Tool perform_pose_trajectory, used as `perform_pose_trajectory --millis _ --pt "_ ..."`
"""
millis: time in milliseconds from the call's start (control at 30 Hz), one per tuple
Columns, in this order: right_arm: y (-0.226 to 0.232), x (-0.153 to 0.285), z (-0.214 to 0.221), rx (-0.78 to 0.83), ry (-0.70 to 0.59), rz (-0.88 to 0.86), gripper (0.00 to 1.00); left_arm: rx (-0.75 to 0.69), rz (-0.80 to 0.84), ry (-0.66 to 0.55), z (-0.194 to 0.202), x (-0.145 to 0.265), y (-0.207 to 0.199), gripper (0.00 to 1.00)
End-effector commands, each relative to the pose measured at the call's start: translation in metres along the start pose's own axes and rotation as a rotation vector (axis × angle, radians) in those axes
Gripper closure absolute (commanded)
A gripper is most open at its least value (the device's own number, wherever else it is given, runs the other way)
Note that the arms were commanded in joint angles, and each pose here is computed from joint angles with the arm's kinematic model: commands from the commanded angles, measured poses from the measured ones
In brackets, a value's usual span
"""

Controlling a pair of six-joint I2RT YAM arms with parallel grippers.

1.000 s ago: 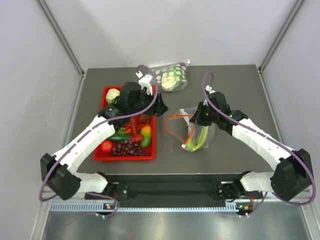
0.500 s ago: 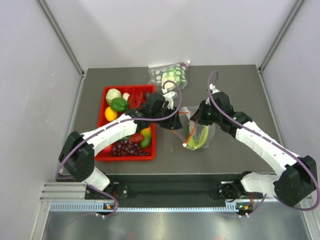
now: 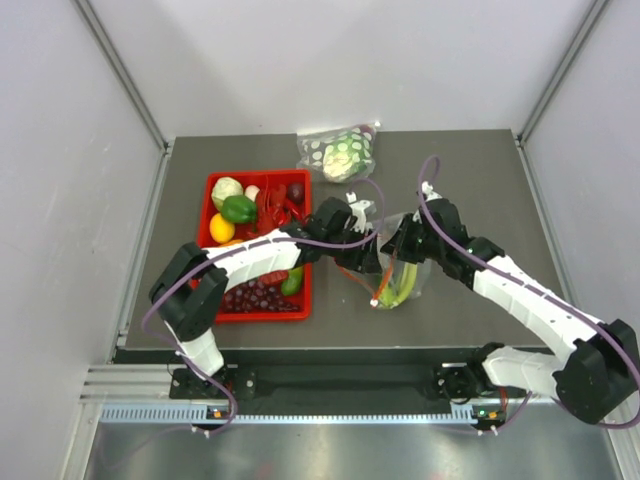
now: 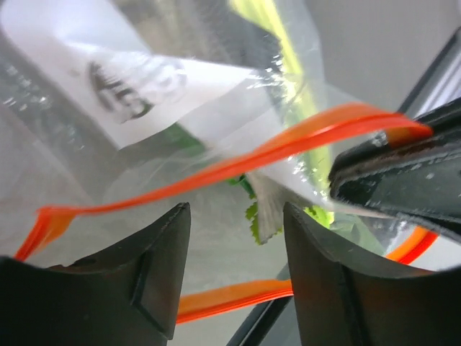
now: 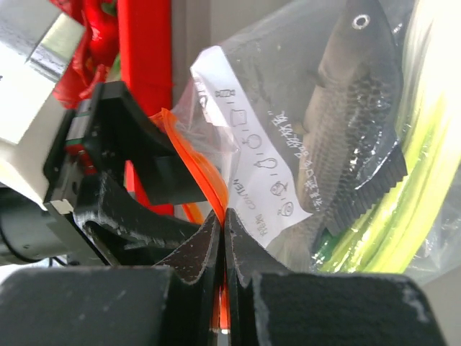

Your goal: Open the zip-top bag and remove the fake food

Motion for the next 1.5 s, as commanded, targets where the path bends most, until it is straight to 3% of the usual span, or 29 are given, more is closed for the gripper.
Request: perform_pose_trajectory --millis 0,400,767,867,933,1000,1100,1333,1467 --pt "0.020 0.009 -0.015 -0.003 -0.085 -0.072 1.00 -0.027 0.130 -0.070 -0.015 -0.004 -0.023 0.38" --pt "0.022 0.012 -0.007 -0.024 -0.102 -0.096 1.00 0.015 0.048 -0.012 0.004 -0.039 0.003 0.34" --pt "0.021 0.007 -0.004 -0.026 -0.089 -0.093 1.00 0.002 0.090 0.033 0.015 -0.058 -0.004 0.32" --pt "0.023 0.005 -0.004 -0.026 -0.085 -0.098 1.00 0.015 0.098 0.072 0.024 -0.065 0.000 0.39" --pt "0.023 0.003 -0.004 -0.029 -0.084 -0.101 1.00 0.035 0.114 0.105 0.032 -0.069 0.002 0.51" --pt "0.023 0.001 -0.003 -0.030 -0.081 -0.102 1.00 0.041 0.122 0.106 0.033 -0.070 0.002 0.54" --pt "0.023 0.000 -0.003 -0.032 -0.081 -0.104 1.00 0.029 0.122 0.096 0.031 -0.071 0.001 0.67" --pt "0.019 0.001 0.000 -0.035 -0.086 -0.099 1.00 -0.004 -0.016 0.098 0.021 -0.044 0.017 0.99" --pt "0.013 0.004 0.001 -0.037 -0.096 -0.080 1.00 -0.010 -0.052 0.016 0.003 -0.006 0.020 1.00"
Point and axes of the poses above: each gripper's point midway between its finger pads, its own x axis back along the fingers, its own y axis along the line the jaws close on, z = x × y, the point moved 3 cm from there along x, back along the fingers, and after that the axes turned 1 degree about x, right-handed, at the moved point
